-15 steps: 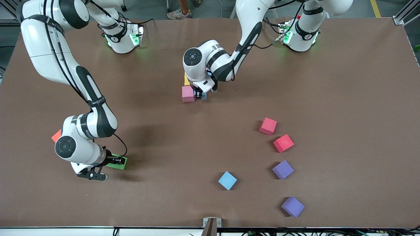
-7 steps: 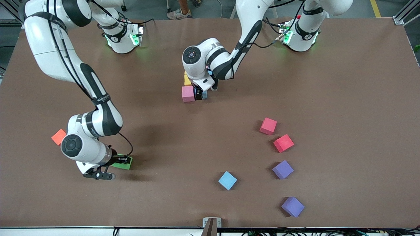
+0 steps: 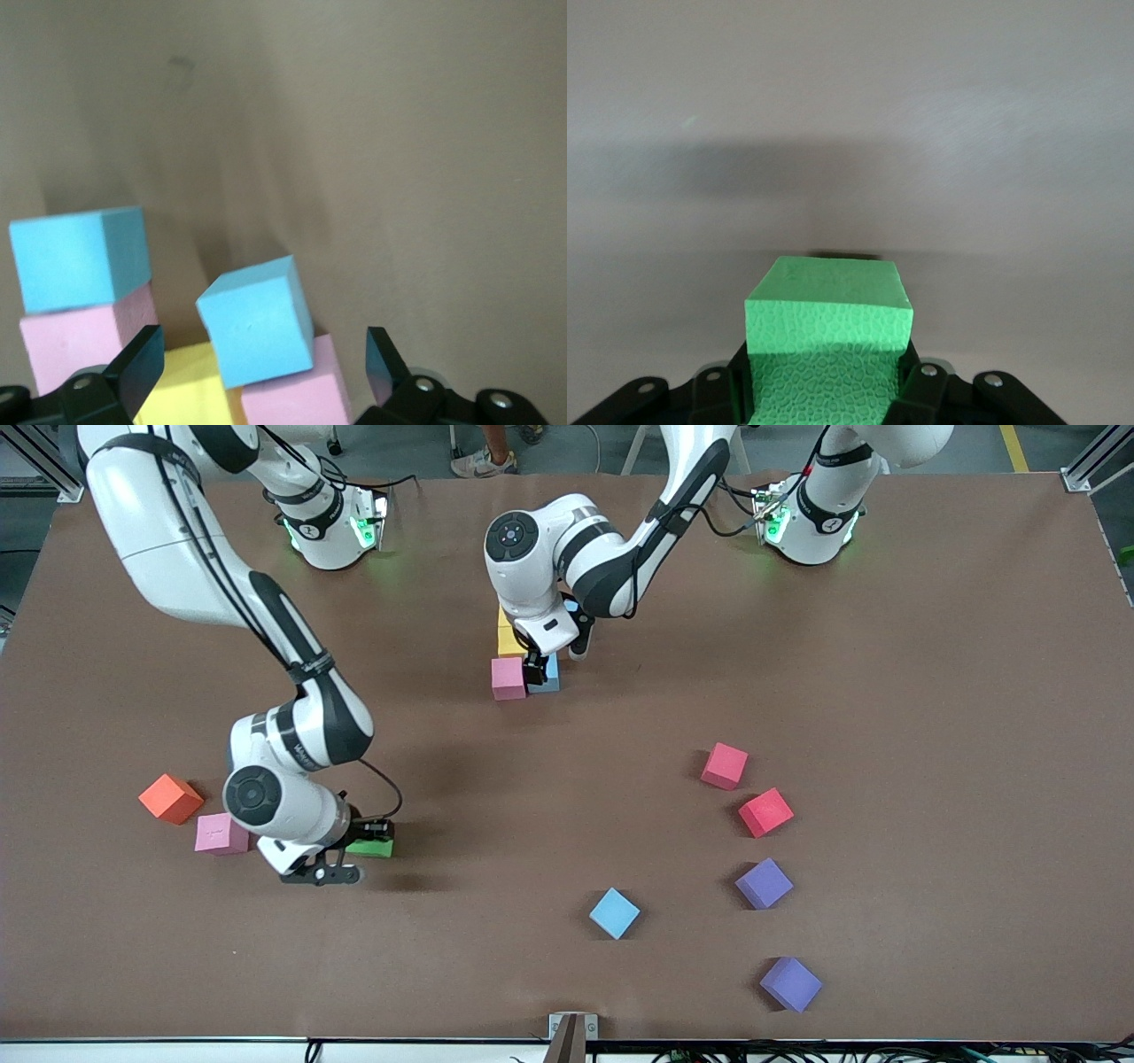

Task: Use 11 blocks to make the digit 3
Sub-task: 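Carry the green block to the center while the left gripper reaches a red block, then grasp the red block with the left gripper while the right gripper lowers green, then carry the red block with the left gripper toward the blue block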

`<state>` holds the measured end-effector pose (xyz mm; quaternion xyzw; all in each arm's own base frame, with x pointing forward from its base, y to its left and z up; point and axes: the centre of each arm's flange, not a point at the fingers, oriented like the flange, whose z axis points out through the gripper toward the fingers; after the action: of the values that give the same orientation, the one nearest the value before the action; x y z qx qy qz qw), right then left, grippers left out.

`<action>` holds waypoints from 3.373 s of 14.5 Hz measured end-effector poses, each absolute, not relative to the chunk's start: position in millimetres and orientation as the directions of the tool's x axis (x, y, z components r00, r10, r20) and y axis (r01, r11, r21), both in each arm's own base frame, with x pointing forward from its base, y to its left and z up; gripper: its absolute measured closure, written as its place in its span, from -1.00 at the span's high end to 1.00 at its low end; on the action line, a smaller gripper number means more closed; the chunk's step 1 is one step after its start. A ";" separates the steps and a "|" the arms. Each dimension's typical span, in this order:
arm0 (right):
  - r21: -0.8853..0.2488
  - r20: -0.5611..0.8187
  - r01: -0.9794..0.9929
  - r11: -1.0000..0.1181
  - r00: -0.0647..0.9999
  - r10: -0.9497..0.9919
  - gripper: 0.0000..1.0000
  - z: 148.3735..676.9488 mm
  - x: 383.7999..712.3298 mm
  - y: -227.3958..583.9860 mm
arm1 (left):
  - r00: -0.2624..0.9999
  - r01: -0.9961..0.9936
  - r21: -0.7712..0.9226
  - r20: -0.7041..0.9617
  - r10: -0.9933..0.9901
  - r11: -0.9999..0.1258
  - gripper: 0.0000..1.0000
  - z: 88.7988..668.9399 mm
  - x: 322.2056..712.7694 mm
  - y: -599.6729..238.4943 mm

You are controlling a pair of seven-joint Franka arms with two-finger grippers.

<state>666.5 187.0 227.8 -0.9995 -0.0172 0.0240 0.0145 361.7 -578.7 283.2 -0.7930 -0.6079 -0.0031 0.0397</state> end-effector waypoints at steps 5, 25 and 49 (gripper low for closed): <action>-0.031 -0.053 0.147 -0.989 0.988 0.148 0.17 245.9 610.7 264.0 | 0.400 0.916 -0.056 0.075 0.914 -0.396 1.00 283.0 445.8 -515.3; -0.023 -0.056 0.059 -0.998 0.997 0.060 0.14 205.2 470.6 383.3 | 0.407 0.903 -0.220 0.159 0.900 -0.370 1.00 193.4 543.1 -293.4; -0.033 -0.095 0.050 -0.998 0.994 0.053 0.14 204.2 446.9 392.0 | -0.042 0.994 -0.098 0.050 0.998 0.047 -0.48 248.7 454.2 -464.3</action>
<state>446.9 392.0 204.2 -0.9984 -0.0256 0.0482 0.0154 454.2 -464.3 248.7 -0.6902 -0.7215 0.0184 0.0519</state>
